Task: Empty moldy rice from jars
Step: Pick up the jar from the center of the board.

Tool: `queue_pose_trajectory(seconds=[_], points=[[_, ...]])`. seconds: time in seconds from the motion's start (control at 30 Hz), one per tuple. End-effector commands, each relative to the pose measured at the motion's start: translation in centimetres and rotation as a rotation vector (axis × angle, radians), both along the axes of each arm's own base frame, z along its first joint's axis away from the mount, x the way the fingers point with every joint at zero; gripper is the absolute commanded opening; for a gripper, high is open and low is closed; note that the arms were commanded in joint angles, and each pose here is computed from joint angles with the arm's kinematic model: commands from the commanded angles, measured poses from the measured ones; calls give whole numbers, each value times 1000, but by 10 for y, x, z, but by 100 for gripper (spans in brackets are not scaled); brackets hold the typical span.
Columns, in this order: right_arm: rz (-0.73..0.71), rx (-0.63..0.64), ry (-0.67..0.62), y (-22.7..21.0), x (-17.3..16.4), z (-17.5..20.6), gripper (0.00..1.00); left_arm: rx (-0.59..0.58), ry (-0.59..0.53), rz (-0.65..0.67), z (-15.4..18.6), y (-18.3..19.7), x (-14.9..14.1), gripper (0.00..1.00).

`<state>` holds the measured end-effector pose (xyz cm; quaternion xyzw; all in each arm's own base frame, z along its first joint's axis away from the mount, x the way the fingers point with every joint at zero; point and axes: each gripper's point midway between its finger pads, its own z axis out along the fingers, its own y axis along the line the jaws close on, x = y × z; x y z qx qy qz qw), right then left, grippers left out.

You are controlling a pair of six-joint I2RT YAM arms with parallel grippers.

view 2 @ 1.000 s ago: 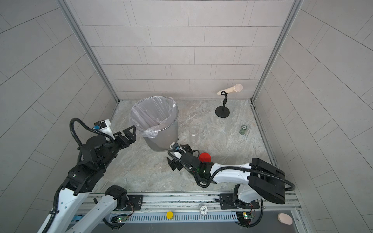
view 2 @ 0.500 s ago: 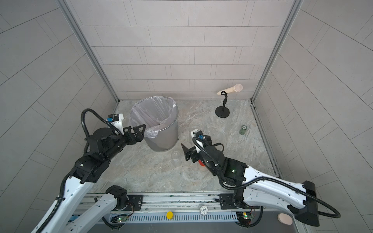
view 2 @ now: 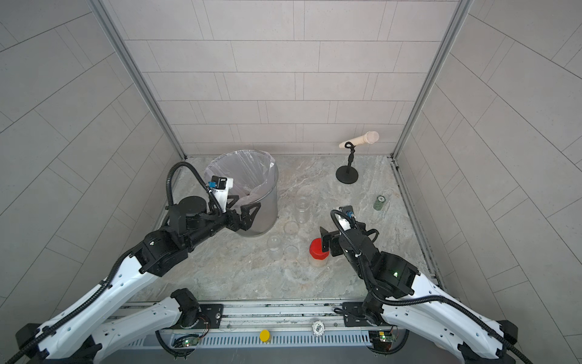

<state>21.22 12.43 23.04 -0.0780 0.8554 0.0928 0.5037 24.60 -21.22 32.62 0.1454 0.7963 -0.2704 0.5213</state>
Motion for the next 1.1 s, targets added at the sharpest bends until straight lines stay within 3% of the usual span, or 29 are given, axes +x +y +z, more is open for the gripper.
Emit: queue_pose_trajectory(seconds=[0.0, 0.23, 0.43, 1.07], points=[[-5, -14, 76, -3, -7, -21, 100, 44, -85, -17, 20, -15, -4, 100], [53, -32, 173, 16, -9, -46, 100, 204, -115, -83, 3, -60, -25, 100], [73, -66, 239, 23, -11, -67, 100, 270, -111, -120, -18, -84, -37, 100], [88, -98, 407, 41, -15, -129, 100, 233, -93, -88, -65, -73, -44, 100]])
